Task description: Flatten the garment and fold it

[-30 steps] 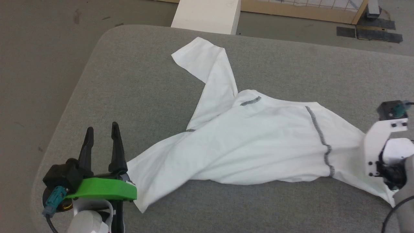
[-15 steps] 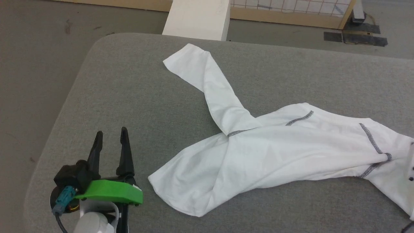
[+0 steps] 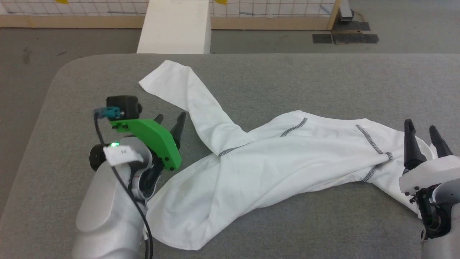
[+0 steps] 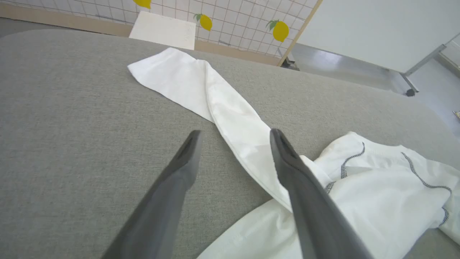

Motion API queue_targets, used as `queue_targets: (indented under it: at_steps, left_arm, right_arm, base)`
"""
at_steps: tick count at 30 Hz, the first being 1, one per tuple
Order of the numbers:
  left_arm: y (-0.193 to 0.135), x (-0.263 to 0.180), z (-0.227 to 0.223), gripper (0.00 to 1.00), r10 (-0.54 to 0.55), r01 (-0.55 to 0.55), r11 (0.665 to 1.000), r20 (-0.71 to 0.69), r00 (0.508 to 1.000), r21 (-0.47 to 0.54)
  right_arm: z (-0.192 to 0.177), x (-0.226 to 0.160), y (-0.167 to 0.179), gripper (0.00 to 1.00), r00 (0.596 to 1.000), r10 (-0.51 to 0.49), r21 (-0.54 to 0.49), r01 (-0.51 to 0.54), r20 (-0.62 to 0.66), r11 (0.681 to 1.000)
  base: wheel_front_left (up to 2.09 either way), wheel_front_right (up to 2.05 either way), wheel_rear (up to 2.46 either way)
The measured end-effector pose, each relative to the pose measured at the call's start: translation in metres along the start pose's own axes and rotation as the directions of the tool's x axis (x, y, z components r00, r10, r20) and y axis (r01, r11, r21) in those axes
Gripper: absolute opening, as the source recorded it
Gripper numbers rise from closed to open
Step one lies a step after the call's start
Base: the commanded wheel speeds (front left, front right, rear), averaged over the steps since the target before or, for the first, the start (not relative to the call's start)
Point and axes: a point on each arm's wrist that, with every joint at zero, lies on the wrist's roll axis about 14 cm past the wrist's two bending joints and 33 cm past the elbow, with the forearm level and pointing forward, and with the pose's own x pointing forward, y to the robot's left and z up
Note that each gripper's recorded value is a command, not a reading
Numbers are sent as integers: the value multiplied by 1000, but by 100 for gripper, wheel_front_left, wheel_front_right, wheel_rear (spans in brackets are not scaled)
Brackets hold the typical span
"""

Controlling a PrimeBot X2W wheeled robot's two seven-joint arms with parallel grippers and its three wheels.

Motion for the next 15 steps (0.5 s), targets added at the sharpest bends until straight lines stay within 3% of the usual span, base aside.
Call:
queue_targets:
  at_steps: [7,15]
  left_arm:
    - [-19,47,-26,100,-26,35,999,-263,965,32]
    - [8,78,-80,100,115,-28,983,-485,867,183]
  right_arm:
    - [-17,-9,-15,100,1000,-31,42,31,-5,999]
    - [-37,-13,-38,100,994,-93,18,94,-53,995]
  base:
    - [0,0,0]
    - [0,0,0]
